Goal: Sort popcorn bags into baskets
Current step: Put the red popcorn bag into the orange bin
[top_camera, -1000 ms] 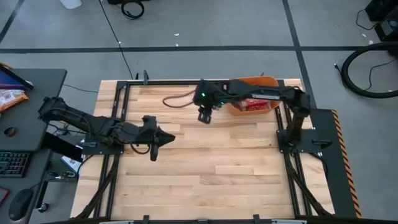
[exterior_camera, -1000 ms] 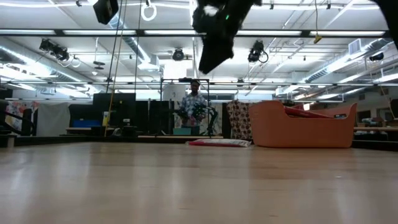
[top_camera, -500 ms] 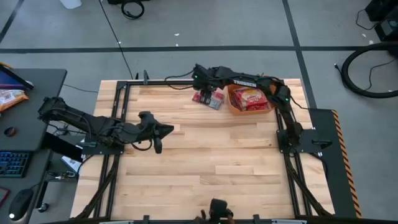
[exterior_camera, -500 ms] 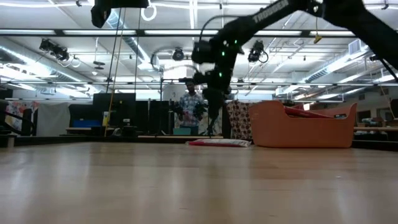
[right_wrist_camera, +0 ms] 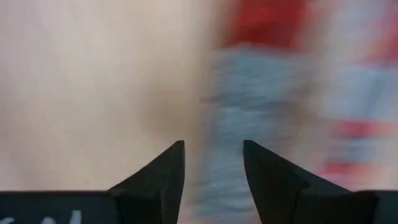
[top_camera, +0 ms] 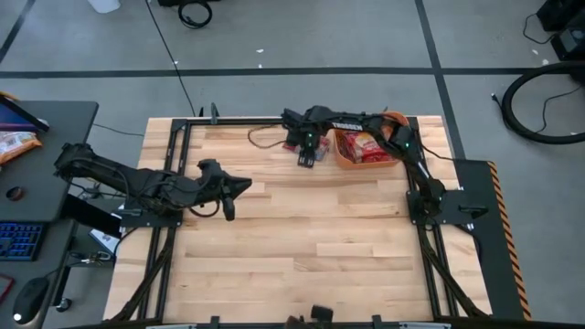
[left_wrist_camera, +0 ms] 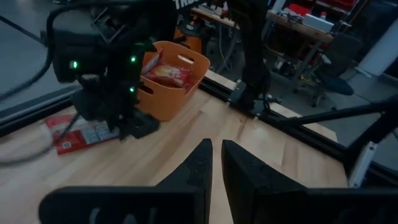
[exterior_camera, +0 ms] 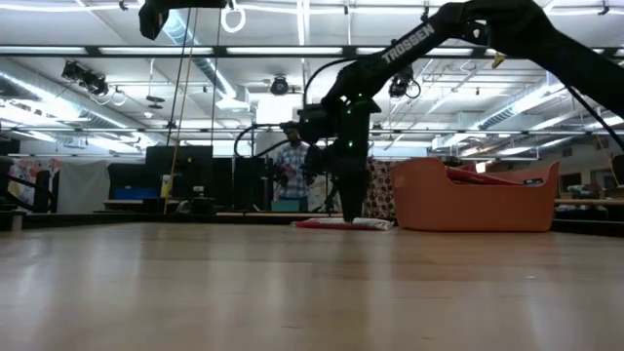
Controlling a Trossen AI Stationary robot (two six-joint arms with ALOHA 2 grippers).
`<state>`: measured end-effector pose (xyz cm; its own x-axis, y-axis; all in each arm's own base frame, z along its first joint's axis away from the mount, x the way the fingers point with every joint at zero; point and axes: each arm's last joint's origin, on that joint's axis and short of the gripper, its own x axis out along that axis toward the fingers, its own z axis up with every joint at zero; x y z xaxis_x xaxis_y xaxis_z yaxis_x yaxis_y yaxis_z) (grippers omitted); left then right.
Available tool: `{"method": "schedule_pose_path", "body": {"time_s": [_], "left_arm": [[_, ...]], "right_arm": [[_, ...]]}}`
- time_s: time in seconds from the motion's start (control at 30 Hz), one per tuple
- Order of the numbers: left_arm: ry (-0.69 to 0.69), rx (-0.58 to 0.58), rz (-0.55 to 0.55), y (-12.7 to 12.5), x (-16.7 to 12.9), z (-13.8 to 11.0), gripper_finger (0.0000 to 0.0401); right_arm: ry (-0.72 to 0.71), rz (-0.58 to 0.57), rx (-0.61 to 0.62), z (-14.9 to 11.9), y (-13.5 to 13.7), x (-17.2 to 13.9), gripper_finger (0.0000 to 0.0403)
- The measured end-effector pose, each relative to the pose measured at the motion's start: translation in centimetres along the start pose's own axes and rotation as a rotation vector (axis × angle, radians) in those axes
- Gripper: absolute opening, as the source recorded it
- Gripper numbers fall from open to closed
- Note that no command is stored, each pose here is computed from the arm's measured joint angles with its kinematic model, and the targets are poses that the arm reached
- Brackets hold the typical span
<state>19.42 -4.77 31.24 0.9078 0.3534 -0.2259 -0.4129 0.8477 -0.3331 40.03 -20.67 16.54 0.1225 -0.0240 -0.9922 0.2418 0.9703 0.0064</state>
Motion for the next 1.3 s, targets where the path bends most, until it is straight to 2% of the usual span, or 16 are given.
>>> {"method": "schedule_pose_path", "body": {"time_s": [0.13, 0.17, 0.2, 0.27, 0.33, 0.43, 0.57, 0.73, 0.9, 1.03, 1.13, 1.3], "left_arm": [[0.024, 0.000, -0.043, -0.1, -0.1, 0.0, 0.0039], [0.032, -0.001, -0.060, -0.1, -0.1, 0.0, 0.0039], [0.044, 0.001, -0.075, -0.2, -0.1, -0.1, 0.0039], [0.068, 0.004, -0.108, -0.3, -0.2, -0.2, 0.0039], [0.079, 0.001, -0.134, -0.4, -0.2, -0.2, 0.0039], [0.085, 0.002, -0.144, -0.4, -0.2, -0.2, 0.0039], [0.083, 0.009, -0.142, -0.4, -0.2, -0.2, 0.0039], [0.082, 0.002, -0.140, -0.3, -0.2, -0.2, 0.0039], [0.065, 0.008, -0.112, -0.3, -0.2, -0.1, 0.0039], [0.056, 0.010, -0.093, -0.2, -0.1, -0.1, 0.0039], [0.058, 0.012, -0.090, -0.2, -0.1, -0.2, 0.0039], [0.057, 0.010, -0.090, -0.2, -0.1, -0.1, 0.0039]], "right_arm": [[-0.005, 0.353, -0.001, 0.1, 3.1, 0.4, 0.0168], [-0.010, 0.405, -0.008, 0.3, 3.9, 0.2, 0.0168], [-0.016, 0.403, -0.023, 0.4, 4.7, 0.0, 0.0168], [-0.005, 0.326, -0.049, 0.5, 5.9, -0.8, 0.0165], [-0.045, 0.201, -0.086, 0.9, 6.8, -2.3, 0.0161], [-0.117, 0.032, -0.103, 1.3, 6.9, -4.0, 0.0153], [-0.157, -0.060, -0.067, 1.6, 5.4, -4.2, 0.0146], [-0.130, -0.214, 0.069, 0.8, 1.1, -3.5, 0.0139], [-0.133, -0.189, 0.174, -0.2, -3.5, -3.0, 0.0129], [-0.087, -0.145, 0.210, -1.2, -5.8, -1.7, 0.0120], [-0.023, -0.126, 0.181, -1.5, -5.8, -0.5, 0.0116], [0.087, -0.096, 0.064, -1.5, -3.7, 1.0, 0.0112]]}}
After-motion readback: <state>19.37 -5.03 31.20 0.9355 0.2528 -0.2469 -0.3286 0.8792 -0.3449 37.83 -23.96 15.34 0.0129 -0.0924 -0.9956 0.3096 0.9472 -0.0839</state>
